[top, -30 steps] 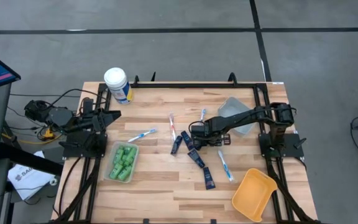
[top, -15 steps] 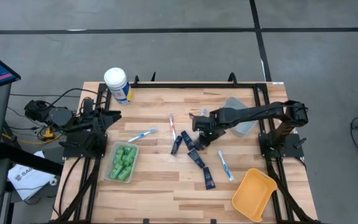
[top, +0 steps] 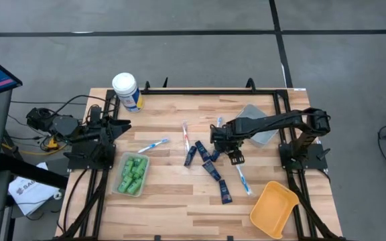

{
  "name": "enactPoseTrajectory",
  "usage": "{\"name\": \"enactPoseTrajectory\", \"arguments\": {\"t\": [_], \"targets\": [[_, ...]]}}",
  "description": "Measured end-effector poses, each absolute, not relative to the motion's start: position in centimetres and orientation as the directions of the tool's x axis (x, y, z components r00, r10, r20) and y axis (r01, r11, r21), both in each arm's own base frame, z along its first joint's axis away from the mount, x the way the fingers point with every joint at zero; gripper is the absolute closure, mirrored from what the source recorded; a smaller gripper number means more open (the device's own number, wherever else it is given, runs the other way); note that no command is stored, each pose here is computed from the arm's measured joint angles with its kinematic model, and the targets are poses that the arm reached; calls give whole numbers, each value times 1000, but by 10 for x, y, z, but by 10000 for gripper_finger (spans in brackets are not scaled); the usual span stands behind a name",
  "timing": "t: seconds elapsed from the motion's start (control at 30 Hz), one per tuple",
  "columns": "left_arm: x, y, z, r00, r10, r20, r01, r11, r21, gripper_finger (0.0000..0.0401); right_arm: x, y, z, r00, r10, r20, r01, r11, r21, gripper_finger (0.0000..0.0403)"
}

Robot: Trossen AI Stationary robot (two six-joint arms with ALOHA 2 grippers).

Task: Pick & Place Travel size toiletries
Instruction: Put the blue shave cream tube into the gray bin

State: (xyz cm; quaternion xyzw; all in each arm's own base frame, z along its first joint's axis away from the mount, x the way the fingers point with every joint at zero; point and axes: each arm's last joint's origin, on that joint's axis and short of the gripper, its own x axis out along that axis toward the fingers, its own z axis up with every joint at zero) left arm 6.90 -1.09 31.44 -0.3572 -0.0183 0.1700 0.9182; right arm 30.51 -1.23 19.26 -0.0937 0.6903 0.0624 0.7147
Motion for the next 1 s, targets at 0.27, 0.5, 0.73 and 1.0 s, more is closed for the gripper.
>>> {"name": "enactPoseTrajectory", "arguments": {"t": [0.27, 0.5, 0.73, 1.0], "targets": [[69, -11, 314, 941, 326, -88, -300, 687, -662, 170, 304, -21, 175, 100, -45, -994, -227, 972, -67, 148], [69, -11, 314, 940, 329, -88, -302, 686, -662, 170, 303, -22, 163, 145, -48, -988, -256, 963, -84, 148], [69, -11, 314, 940, 329, -88, -301, 686, -662, 170, 299, -24, 155, 150, -37, -988, -264, 962, -76, 148], [69, -11, 314, 941, 328, -87, -301, 686, -663, 170, 302, -28, 132, 60, -19, -998, -232, 972, -32, 150]]}}
